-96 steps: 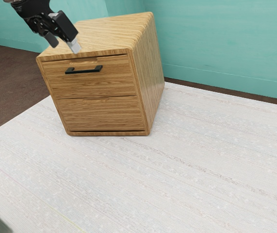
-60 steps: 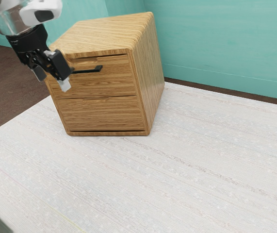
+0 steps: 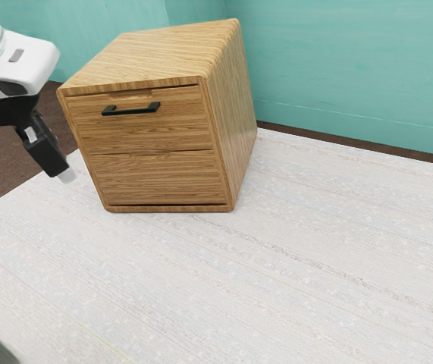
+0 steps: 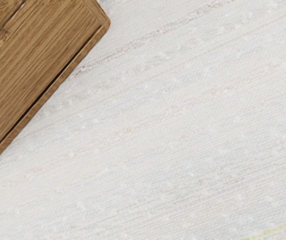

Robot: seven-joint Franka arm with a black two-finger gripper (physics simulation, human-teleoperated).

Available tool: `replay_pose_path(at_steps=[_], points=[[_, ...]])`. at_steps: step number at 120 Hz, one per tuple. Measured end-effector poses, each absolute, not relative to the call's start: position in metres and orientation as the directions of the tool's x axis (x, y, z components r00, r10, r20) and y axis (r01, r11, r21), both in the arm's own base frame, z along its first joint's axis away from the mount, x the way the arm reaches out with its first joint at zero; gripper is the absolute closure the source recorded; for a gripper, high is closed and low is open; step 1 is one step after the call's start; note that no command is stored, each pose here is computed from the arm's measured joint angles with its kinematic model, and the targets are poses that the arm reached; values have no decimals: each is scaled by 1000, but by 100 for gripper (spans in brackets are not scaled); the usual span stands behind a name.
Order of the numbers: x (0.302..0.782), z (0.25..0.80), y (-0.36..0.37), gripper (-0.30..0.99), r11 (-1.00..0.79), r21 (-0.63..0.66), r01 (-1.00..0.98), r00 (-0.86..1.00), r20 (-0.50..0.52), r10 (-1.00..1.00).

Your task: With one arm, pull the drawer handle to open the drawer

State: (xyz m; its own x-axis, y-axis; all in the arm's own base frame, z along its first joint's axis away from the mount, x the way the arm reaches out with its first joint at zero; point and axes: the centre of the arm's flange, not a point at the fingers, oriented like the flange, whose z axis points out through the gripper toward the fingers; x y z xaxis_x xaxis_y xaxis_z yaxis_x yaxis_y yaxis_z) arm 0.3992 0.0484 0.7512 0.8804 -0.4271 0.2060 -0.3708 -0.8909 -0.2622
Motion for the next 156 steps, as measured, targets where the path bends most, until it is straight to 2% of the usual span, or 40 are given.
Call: replay_pose_path(at_steps=[45,73,110,156], points=[[433,744,134,3,-775,-344,-530,777,171,-606],[458,747,120,3,-591,-431,-681,609,113,-785],[526,720,128,3,-382,-432,-817,406,40,-913],[550,723,147,3,-218,-544,-811,272,-21,-962]])
